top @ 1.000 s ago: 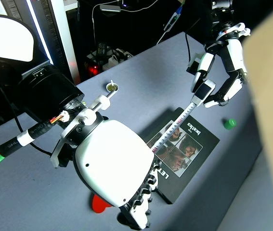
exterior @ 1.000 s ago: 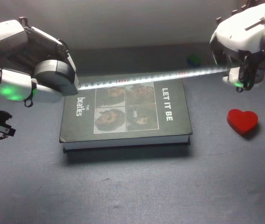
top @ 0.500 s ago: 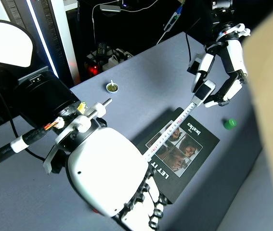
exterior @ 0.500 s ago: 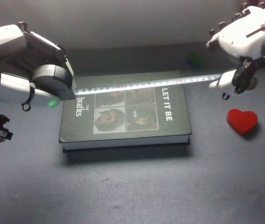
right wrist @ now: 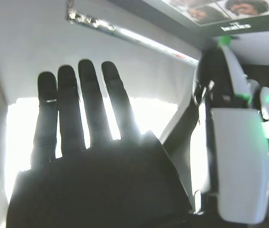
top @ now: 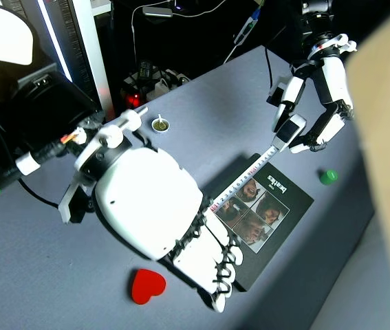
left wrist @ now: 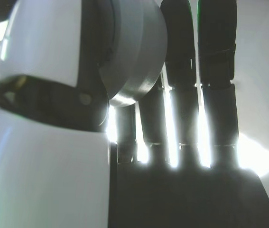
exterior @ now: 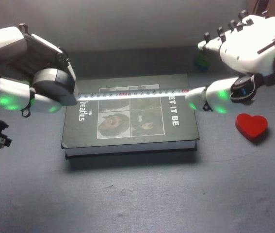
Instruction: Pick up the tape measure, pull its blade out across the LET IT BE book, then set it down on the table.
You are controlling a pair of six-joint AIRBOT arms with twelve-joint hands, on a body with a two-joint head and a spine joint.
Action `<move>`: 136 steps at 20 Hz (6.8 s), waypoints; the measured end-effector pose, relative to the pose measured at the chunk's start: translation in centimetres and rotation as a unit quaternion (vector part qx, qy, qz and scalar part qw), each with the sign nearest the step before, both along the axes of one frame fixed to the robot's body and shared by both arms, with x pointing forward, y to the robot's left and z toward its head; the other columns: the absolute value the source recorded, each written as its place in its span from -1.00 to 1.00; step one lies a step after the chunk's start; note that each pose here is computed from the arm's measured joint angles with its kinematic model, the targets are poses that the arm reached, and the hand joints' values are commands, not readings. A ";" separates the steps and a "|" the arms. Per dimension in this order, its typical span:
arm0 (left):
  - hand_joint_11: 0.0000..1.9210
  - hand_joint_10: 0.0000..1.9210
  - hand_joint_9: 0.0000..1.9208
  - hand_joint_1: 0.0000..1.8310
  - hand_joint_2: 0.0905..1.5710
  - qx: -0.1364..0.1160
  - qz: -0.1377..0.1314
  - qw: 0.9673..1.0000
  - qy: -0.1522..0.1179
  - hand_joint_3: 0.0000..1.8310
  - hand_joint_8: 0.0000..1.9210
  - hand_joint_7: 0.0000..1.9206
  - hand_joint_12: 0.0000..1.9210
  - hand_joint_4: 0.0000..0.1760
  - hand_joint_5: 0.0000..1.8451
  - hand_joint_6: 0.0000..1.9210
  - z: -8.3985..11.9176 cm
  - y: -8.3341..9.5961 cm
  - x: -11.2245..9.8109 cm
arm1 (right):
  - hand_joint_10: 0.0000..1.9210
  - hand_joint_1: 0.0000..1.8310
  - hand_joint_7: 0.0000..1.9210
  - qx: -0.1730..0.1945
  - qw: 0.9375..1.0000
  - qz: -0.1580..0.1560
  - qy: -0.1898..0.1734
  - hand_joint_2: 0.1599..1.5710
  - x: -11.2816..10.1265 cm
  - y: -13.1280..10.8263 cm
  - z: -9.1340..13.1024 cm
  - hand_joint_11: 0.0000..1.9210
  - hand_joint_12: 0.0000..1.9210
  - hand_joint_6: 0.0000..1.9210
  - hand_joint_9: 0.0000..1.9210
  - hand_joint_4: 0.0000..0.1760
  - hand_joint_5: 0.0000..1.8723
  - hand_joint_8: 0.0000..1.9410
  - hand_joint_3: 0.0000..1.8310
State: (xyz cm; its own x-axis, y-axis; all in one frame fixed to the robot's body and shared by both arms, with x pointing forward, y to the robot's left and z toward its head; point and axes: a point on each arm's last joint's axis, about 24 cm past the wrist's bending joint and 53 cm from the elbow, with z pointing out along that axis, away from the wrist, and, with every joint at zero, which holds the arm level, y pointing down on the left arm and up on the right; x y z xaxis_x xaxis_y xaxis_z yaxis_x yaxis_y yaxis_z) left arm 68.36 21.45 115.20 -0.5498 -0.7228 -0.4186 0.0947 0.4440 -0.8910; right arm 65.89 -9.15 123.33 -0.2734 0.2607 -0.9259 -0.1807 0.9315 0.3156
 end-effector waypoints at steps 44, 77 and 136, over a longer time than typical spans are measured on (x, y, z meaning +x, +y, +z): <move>0.09 -0.07 0.17 0.53 0.27 0.025 -0.021 0.999 0.041 -1.00 -0.64 0.34 -0.26 -1.00 0.11 -0.15 -9.3 5.6 4.6 | -0.99 -1.00 -0.70 0.075 0.996 0.042 -0.017 0.33 -3.4 4.0 2.5 -1.00 -0.13 -1.00 -0.71 -1.00 -0.78 -0.99 -1.00; -0.04 -0.27 0.23 0.64 0.27 0.004 -0.030 0.999 0.042 -1.00 -0.75 0.38 0.42 -1.00 0.10 -0.25 -3.1 3.0 -0.1 | -1.00 -0.95 -0.73 0.068 0.997 0.040 -0.016 0.32 -3.4 3.9 2.0 -1.00 -0.23 -1.00 -0.73 -1.00 -0.82 -1.00 -1.00; -0.03 1.00 0.02 0.14 0.40 0.257 0.064 0.956 -0.126 -1.00 1.00 -0.03 1.00 -1.00 0.00 1.00 6.9 -1.9 5.0 | 1.00 -0.02 0.18 0.070 0.997 0.031 -0.012 0.34 -3.7 3.9 1.6 0.59 1.00 1.00 0.40 -1.00 0.05 1.00 -1.00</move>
